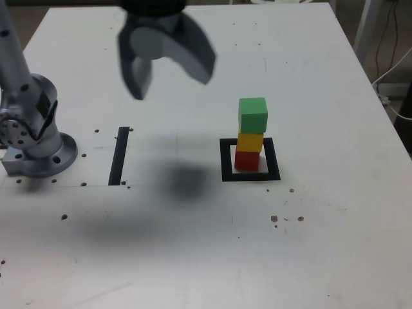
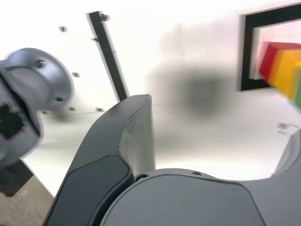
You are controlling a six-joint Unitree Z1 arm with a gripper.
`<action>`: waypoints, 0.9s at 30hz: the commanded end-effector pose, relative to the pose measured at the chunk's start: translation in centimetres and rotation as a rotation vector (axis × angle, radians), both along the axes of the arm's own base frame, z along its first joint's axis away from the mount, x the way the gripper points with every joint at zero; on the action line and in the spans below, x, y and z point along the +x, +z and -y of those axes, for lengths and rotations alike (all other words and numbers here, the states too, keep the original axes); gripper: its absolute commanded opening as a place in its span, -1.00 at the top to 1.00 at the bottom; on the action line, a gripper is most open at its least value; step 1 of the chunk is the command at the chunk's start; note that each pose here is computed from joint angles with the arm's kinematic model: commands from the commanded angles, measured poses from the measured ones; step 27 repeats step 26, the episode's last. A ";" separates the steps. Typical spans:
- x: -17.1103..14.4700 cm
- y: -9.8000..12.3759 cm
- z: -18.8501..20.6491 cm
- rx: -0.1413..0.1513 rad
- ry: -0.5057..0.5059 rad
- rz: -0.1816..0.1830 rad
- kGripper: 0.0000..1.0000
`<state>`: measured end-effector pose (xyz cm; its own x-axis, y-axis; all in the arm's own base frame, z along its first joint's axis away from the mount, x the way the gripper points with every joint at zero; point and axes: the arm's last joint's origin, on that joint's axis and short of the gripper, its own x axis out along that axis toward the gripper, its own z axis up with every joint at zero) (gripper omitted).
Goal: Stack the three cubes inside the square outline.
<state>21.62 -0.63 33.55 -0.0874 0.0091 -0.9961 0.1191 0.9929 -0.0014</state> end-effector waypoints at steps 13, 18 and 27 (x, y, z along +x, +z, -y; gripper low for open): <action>-5.9 -7.9 -0.6 0.015 0.015 -0.052 -0.98; -7.1 -8.4 -0.6 0.014 0.018 -0.062 -0.98; -8.0 -8.5 -0.5 -0.001 0.039 -0.073 -0.99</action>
